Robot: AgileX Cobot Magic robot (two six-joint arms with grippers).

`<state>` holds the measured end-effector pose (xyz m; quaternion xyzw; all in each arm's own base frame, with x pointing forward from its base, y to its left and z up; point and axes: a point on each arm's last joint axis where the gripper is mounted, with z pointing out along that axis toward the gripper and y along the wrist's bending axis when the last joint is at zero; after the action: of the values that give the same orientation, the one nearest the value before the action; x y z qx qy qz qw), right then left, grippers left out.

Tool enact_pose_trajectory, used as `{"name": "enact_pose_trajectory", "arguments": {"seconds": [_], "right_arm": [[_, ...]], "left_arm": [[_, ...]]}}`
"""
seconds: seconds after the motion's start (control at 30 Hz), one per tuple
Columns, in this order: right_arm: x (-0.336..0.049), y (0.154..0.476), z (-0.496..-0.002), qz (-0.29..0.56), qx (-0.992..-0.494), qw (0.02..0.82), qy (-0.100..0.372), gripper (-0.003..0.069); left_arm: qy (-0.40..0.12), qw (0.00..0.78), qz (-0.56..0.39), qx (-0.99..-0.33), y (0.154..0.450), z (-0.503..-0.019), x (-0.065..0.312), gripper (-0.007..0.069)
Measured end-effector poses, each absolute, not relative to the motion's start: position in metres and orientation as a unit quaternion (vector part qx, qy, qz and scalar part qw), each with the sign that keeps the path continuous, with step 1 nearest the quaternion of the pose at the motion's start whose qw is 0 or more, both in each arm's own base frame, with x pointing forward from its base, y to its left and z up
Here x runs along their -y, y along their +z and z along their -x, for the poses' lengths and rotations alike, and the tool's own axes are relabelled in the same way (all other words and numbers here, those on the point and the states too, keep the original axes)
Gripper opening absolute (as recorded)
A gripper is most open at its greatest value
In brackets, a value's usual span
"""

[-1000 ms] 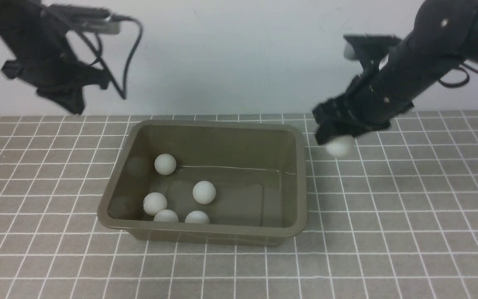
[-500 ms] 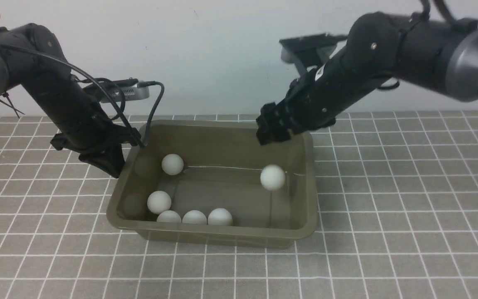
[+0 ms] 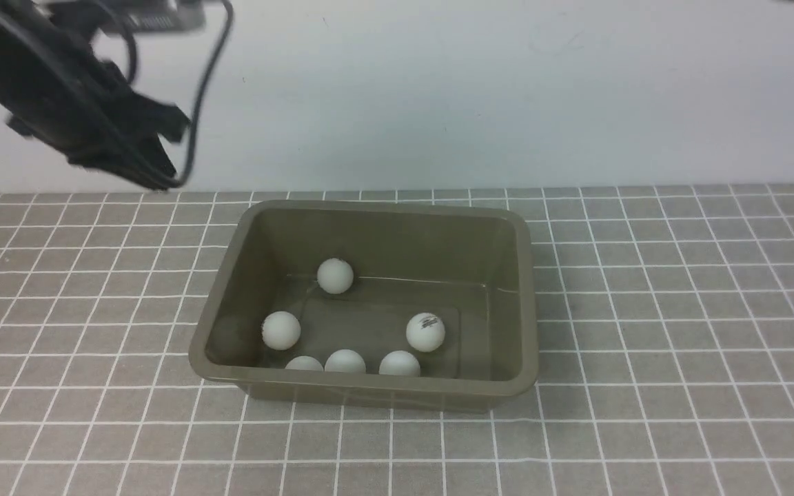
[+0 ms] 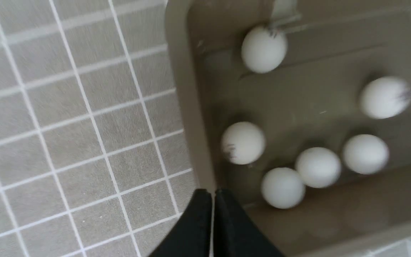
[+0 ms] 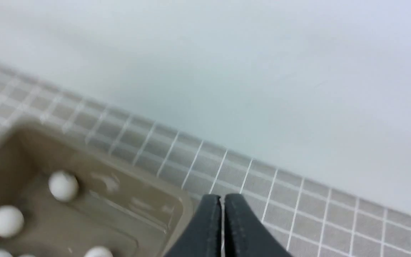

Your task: Put the table tennis balls into the box on the grey coffee tablecloth.

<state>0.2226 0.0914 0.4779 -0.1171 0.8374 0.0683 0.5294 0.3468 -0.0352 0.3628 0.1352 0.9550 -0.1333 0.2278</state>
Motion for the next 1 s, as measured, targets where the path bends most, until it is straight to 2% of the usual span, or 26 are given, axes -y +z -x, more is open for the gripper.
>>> {"name": "enact_pose_trajectory", "arguments": {"seconds": [0.07, 0.13, 0.27, 0.43, 0.53, 0.67, 0.83, 1.0], "right_arm": [[-0.072, 0.477, -0.181, 0.096, -0.808, 0.574, 0.096, -0.0013], [-0.058, 0.462, -0.148, 0.085, -0.781, 0.607, 0.12, -0.0015], [-0.041, 0.414, -0.104, 0.101, -0.707, 0.684, 0.149, -0.0015], [-0.032, 0.363, -0.068, 0.136, -0.607, 0.763, 0.176, -0.0015], [-0.029, 0.342, -0.054, 0.141, -0.573, 0.784, 0.192, -0.0015], [-0.027, 0.328, -0.05, 0.134, -0.572, 0.783, 0.205, -0.0015], [-0.026, 0.327, -0.048, 0.125, -0.572, 0.782, 0.215, -0.0015], [-0.026, 0.327, -0.048, 0.125, -0.572, 0.782, 0.214, -0.0015]], "left_arm": [[-0.137, 0.273, -0.148, -0.941, 0.394, -0.312, 0.037, -0.0005], [-0.145, 0.331, -0.153, -0.92, 0.419, -0.274, 0.04, -0.0005], [-0.151, 0.409, -0.144, -0.888, 0.432, -0.218, 0.039, -0.0005], [-0.153, 0.473, -0.132, -0.857, 0.418, -0.169, 0.038, -0.0005], [-0.159, 0.509, -0.119, -0.838, 0.402, -0.138, 0.037, -0.0005], [-0.171, 0.533, -0.109, -0.821, 0.38, -0.104, 0.037, -0.0005], [-0.175, 0.551, -0.108, -0.809, 0.348, -0.067, 0.036, -0.0005], [-0.175, 0.568, -0.111, -0.796, 0.332, -0.047, 0.036, -0.0005]]}}
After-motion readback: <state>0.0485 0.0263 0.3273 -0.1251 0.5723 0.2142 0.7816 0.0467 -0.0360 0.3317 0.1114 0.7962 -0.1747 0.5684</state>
